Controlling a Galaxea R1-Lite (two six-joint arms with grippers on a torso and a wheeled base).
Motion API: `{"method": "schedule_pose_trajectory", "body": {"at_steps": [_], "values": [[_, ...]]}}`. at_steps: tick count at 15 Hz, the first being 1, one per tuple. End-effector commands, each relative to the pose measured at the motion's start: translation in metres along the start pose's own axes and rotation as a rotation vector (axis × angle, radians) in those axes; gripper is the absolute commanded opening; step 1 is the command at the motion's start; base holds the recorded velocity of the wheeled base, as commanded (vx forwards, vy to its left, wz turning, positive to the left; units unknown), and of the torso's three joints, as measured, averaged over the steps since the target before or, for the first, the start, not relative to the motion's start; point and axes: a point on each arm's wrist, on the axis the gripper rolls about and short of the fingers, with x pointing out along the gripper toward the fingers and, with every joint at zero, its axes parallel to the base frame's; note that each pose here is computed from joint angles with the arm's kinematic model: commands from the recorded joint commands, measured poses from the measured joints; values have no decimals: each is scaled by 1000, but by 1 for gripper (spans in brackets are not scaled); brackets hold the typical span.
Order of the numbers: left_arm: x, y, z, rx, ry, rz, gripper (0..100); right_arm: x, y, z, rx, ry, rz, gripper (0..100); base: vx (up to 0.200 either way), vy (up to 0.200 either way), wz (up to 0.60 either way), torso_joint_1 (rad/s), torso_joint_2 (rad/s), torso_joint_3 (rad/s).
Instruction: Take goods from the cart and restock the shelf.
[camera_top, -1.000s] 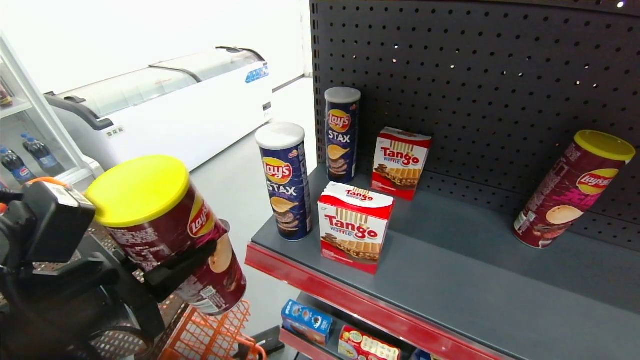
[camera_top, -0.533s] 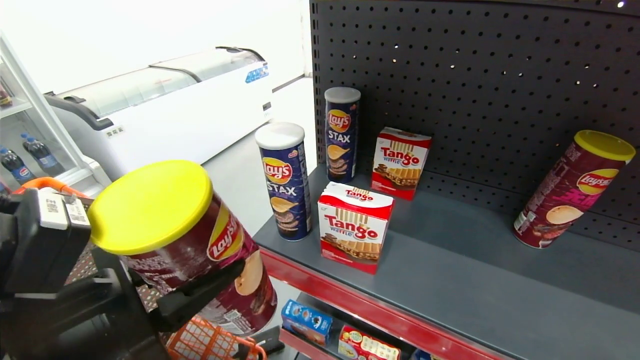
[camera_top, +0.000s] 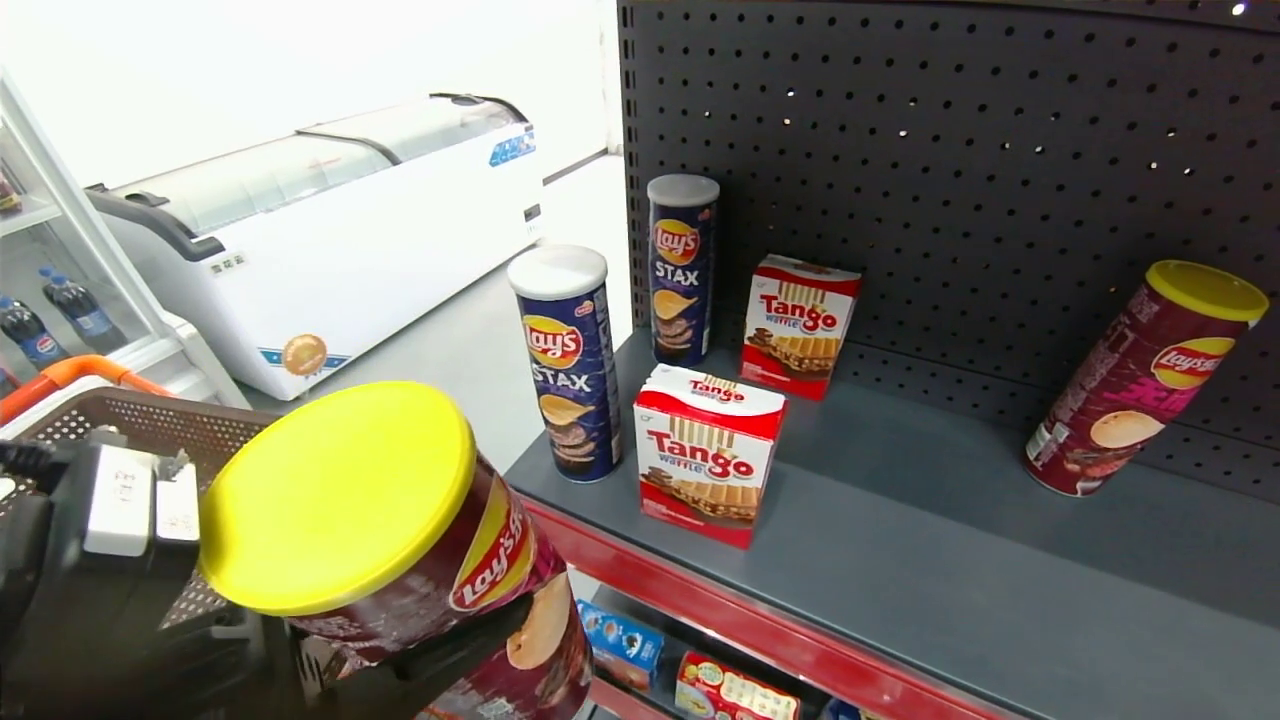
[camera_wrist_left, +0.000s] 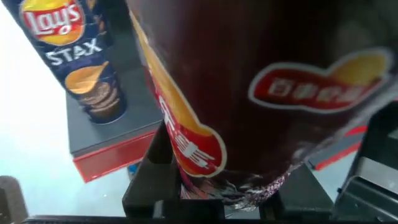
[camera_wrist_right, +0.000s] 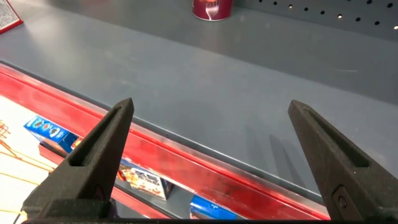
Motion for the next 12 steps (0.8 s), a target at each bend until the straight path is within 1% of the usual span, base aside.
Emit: {"method": "schedule_pose_trajectory", "body": {"at_steps": [1, 3, 9, 12], "values": [[1, 0, 0, 0, 1, -15, 0, 0, 0, 0, 0, 1, -1, 100, 0, 0, -600, 2, 2, 2], [1, -1, 1, 0, -5, -36, 0, 0, 0, 0, 0, 1, -1, 100, 0, 0, -600, 2, 2, 5], [2, 0, 2, -3, -7, -35, 0, 0, 0, 0, 0, 1, -1, 100, 0, 0, -600, 6, 4, 0], [1, 1, 0, -7, -3, -23, 0, 0, 0, 0, 1, 1, -2, 100, 0, 0, 0, 0, 0, 0]]}}
